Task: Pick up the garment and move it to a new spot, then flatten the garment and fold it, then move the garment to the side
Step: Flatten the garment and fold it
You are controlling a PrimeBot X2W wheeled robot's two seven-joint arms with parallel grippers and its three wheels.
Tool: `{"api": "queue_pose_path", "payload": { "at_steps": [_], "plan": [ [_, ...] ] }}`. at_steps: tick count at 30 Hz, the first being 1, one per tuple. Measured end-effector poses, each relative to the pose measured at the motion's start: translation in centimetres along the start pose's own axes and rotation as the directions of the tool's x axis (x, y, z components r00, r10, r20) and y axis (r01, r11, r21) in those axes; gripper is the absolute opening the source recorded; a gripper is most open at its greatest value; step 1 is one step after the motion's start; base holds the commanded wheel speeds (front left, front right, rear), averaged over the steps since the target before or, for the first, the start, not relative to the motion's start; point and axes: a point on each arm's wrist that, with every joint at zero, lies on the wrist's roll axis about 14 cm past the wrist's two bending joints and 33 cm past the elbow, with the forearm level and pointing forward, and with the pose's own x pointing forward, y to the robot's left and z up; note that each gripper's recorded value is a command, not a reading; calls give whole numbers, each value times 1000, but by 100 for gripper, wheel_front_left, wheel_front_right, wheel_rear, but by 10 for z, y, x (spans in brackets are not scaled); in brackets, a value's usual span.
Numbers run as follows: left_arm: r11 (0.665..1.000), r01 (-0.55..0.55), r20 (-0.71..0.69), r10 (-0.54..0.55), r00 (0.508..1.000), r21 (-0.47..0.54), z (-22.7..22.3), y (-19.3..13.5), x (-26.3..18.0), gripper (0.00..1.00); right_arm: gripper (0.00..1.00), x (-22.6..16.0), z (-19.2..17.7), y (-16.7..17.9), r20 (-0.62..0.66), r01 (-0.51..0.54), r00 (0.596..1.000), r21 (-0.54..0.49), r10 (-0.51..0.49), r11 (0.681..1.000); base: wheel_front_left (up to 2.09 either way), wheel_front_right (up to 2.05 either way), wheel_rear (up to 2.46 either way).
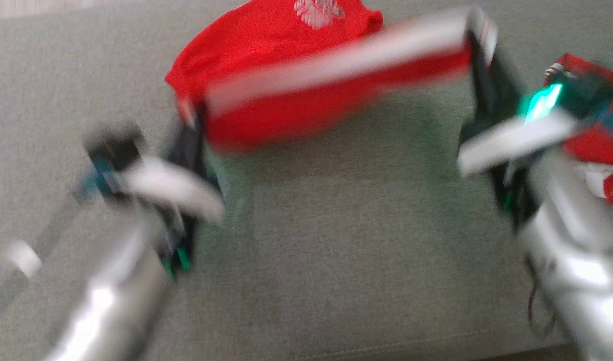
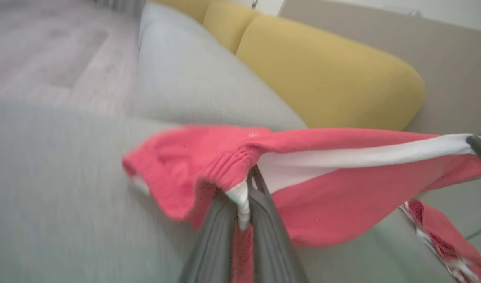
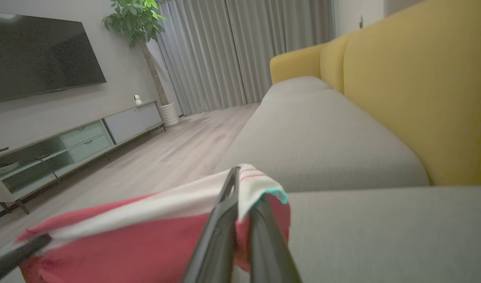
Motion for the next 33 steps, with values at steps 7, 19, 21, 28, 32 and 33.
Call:
{"api": "queue_pose_path", "payload": {
  "at_steps": [7, 19, 21, 28, 32, 33],
  "plan": [
    [980, -91, -186, 57, 981, -179, -95, -22, -65, 0, 0, -75, -51, 15, -120, 58, 992, 125, -43, 991, 0, 0, 0],
    [961, -195, -221, 150, 964, -195, -126, -33, -150, 0, 0, -178, -92, 45, -236, 131, 969, 226, -77, 965, 0, 0, 0],
    [959, -205, -221, 161, 962, -194, -130, -34, -163, 0, 0, -188, -94, 47, -239, 144, 967, 240, -85, 960, 0, 0, 0],
    [967, -161, -142, 134, 981, -198, -111, -49, -163, 0, 0, -177, -74, 43, -169, 140, 981, 258, -98, 956, 0, 0, 0],
    [973, -108, -55, 98, 994, -204, -80, -53, -138, 0, 0, -140, -55, 39, -110, 96, 991, 243, -71, 965, 0, 0, 0],
    [976, -89, -23, 87, 996, -201, -68, -53, -128, 0, 0, -124, -47, 40, -85, 72, 995, 233, -53, 970, 0, 0, 0]
  ]
}}
